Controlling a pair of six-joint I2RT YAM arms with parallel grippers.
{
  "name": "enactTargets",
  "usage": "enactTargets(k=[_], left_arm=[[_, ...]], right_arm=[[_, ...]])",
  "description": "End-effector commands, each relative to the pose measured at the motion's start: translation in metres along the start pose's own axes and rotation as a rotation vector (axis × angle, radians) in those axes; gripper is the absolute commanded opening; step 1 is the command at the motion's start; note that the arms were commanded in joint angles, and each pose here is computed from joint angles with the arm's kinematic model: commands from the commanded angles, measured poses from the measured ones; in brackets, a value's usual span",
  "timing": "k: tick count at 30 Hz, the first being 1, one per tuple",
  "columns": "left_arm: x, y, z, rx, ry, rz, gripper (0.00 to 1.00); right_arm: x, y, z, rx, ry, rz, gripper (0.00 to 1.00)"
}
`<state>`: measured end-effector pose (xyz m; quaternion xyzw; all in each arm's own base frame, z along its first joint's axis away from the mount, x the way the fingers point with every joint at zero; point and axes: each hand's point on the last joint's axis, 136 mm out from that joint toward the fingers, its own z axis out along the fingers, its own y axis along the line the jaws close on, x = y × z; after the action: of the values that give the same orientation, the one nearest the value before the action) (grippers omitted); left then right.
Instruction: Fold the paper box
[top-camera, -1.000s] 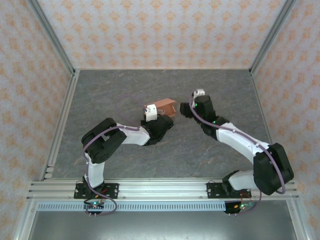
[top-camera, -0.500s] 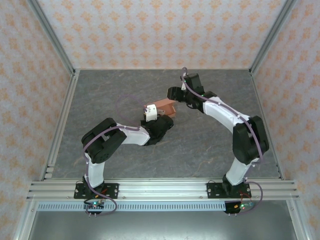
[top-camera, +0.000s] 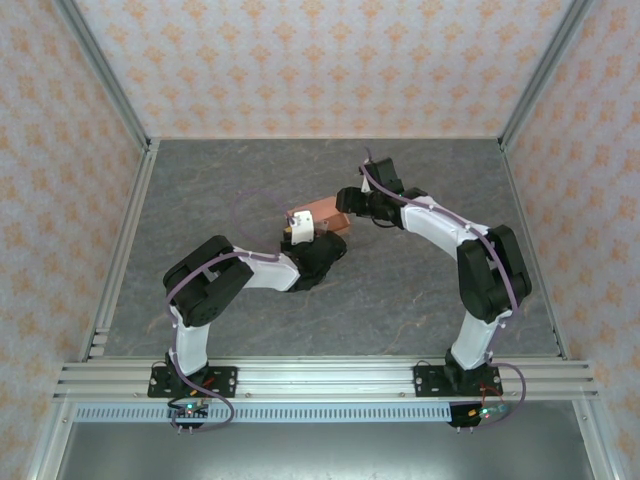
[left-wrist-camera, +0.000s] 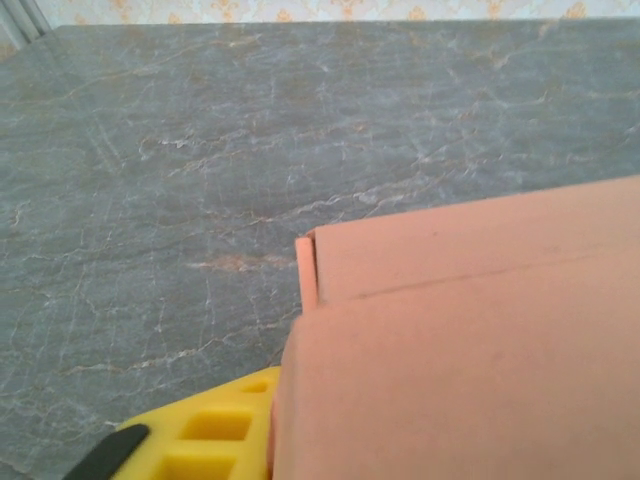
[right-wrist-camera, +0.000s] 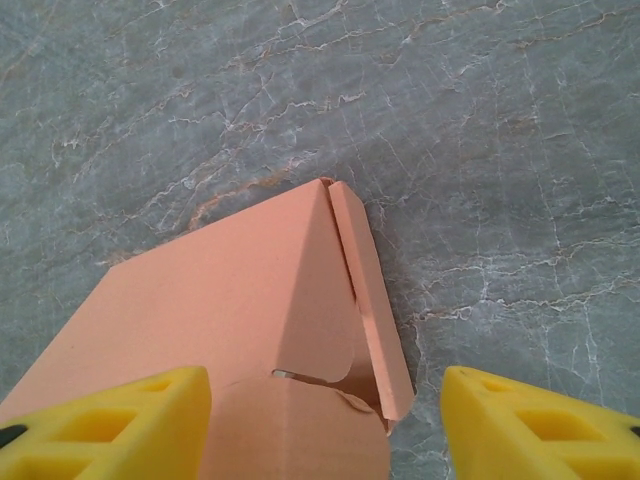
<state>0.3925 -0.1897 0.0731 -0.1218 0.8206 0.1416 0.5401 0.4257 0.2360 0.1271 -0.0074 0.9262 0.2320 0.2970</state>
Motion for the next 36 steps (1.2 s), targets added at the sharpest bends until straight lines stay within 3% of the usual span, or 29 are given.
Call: enactTargets(k=[1,13,16,19,29,36], left_arm=[[0.007,0.012,-0.002,-0.036,0.009,0.057,0.27],[0.008,0.016,-0.019,0.028,0.04,0.068,0.41],[0.011,0.019,-0.024,0.044,0.053,0.082,0.53],[0.013,0.02,-0.028,0.07,0.076,0.099,0.59],[0.031,0.021,-0.053,0.225,0.236,0.165,0.65],[0.025,0.019,-0.095,0.428,0.373,0.217,0.66]], right_arm=[[0.006,-0.003,0.01,0.0,0.006,0.015,0.62],[0.014,-0.011,0.021,0.021,0.022,0.015,0.59],[0.015,-0.012,0.023,0.024,0.024,0.014,0.59],[0.015,-0.012,0.023,0.024,0.022,0.014,0.59],[0.006,-0.009,0.02,0.036,0.011,0.008,0.58],[0.005,-0.01,0.019,0.046,0.005,-0.001,0.57]])
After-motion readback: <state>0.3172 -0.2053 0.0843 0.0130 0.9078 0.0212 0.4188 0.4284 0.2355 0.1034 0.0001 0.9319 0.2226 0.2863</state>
